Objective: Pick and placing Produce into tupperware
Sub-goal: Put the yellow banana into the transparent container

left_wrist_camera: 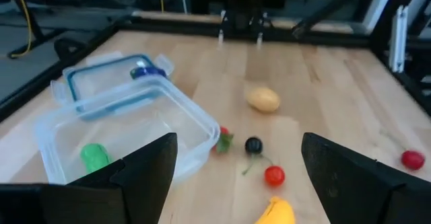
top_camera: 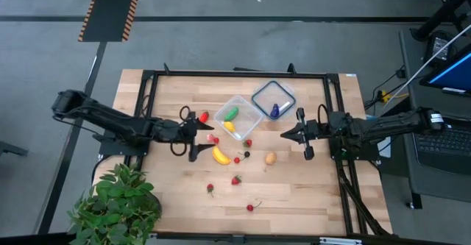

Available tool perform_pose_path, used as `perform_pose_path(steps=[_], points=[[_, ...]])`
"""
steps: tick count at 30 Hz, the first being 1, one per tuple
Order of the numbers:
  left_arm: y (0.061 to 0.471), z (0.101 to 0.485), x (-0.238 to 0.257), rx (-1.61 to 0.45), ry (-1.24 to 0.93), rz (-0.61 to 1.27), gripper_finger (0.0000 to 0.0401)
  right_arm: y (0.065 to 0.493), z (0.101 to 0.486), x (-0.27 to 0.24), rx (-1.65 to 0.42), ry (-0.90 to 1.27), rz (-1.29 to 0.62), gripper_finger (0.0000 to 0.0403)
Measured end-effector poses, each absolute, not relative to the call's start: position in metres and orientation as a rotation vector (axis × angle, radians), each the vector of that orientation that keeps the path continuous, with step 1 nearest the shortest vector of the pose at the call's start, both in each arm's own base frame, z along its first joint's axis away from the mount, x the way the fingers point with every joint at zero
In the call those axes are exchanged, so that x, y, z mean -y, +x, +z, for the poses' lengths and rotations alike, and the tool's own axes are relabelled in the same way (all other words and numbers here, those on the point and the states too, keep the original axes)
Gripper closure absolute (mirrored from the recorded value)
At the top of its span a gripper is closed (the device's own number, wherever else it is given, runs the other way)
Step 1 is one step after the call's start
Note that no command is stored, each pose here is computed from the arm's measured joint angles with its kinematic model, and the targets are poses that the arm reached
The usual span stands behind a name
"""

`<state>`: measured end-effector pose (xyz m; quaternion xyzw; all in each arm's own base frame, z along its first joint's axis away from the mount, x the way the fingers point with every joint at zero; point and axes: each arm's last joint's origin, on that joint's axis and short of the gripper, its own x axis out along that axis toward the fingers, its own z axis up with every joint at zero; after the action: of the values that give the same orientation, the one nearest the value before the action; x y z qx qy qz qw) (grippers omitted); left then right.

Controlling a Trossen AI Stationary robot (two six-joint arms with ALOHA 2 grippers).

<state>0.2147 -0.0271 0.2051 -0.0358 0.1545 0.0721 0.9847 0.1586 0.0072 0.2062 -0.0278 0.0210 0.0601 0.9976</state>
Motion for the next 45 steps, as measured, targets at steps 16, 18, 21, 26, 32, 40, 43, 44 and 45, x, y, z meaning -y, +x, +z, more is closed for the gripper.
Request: perform_pose_path(steps=[16,18,21,26,32,40,43,44,45], points=[[0.265,0.199,0.040,-0.576,0.081,0.006,0.0131,0.158,0.203,-0.007,-0.069,-0.054,0.120,0.0393],[0.272,0.202,0.043,-0.634,0.096,0.001,0.0135,0.158,0.203,-0.007,-0.070,-0.054,0.120,0.0391],[0.282,0.204,0.047,-0.738,0.127,-0.011,0.0139,0.158,0.202,-0.007,-0.080,-0.054,0.120,0.0389],[0.297,0.202,0.058,-0.886,0.207,-0.054,0.0146,0.158,0.200,-0.007,-0.103,-0.053,0.121,0.0389],[0.312,0.194,0.066,-1.049,0.246,-0.069,0.0150,0.158,0.200,-0.007,-0.106,-0.051,0.121,0.0389],[0.319,0.175,0.080,-1.154,0.403,-0.091,0.0151,0.158,0.200,-0.007,-0.108,-0.050,0.120,0.0389],[0.320,0.167,0.084,-1.173,0.458,-0.061,0.0151,0.158,0.200,-0.007,-0.108,-0.050,0.120,0.0389],[0.320,0.164,0.084,-1.180,0.466,-0.058,0.0151,0.158,0.200,-0.007,-0.108,-0.050,0.120,0.0389],[0.321,0.162,0.085,-1.186,0.468,-0.059,0.0151,0.158,0.200,-0.007,-0.108,-0.049,0.120,0.0389]])
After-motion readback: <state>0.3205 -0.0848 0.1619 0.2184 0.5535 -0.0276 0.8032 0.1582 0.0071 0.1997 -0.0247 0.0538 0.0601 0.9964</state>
